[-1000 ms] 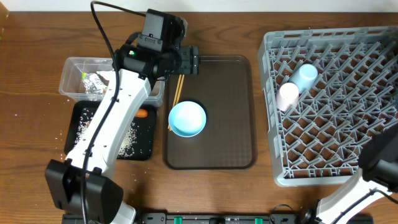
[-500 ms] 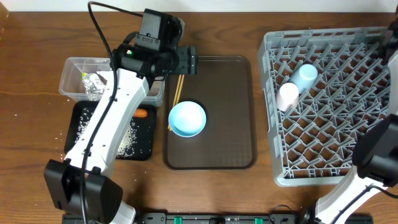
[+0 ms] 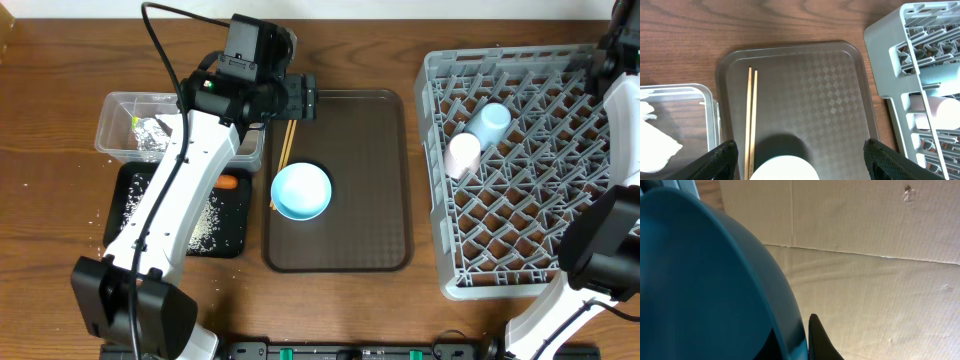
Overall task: Sort waste into correct bins and load items into the dishwasher rack
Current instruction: 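Carry the teal plate right over the dish rack with the right gripper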
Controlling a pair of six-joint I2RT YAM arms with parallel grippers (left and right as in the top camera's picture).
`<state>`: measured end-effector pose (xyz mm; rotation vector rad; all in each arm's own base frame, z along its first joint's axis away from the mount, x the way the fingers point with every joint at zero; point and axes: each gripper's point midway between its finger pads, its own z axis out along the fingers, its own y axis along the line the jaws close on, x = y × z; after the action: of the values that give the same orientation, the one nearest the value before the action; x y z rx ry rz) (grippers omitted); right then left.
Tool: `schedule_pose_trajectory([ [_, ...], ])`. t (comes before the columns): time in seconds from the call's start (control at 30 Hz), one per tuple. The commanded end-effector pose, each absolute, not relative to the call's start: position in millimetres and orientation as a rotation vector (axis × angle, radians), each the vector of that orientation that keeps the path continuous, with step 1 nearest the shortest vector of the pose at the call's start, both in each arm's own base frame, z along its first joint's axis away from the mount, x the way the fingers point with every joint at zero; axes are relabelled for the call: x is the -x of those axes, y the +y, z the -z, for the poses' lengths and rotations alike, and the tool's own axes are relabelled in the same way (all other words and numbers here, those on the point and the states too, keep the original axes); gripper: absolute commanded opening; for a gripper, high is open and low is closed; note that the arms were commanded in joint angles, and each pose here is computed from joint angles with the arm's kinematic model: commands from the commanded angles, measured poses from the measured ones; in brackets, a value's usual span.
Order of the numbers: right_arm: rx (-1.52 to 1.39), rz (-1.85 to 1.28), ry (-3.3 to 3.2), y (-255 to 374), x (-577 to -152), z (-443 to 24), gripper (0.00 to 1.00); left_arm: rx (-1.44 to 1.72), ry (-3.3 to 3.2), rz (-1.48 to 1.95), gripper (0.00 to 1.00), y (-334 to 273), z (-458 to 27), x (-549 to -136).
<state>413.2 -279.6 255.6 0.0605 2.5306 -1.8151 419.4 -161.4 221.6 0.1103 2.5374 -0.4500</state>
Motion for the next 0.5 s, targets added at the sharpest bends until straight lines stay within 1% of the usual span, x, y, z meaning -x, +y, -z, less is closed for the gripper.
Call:
schedule_pose_trajectory([
  [0.0, 0.167, 1.204, 2.683, -219, -461, -158, 0.01, -0.116, 2.547, 0.424, 0.81, -158, -217, -422],
  [0.03, 0.153, 1.174, 2.678, -215, -463, -156, 0.03, -0.116, 2.547, 0.424, 0.81, -158, -217, -422],
  [0.1, 0.115, 1.114, 2.677, -206, -466, -152, 0.11, -0.116, 2.547, 0.424, 0.81, -158, -217, -422],
  [0.37, 0.141, 0.777, 2.739, -164, -472, -127, 0.14, -0.115, 2.551, 0.424, 0.81, -158, -216, -421],
  [0.47, 0.114, 0.68, 2.746, -153, -474, -122, 0.18, -0.115, 2.554, 0.423, 0.81, -157, -216, -421],
])
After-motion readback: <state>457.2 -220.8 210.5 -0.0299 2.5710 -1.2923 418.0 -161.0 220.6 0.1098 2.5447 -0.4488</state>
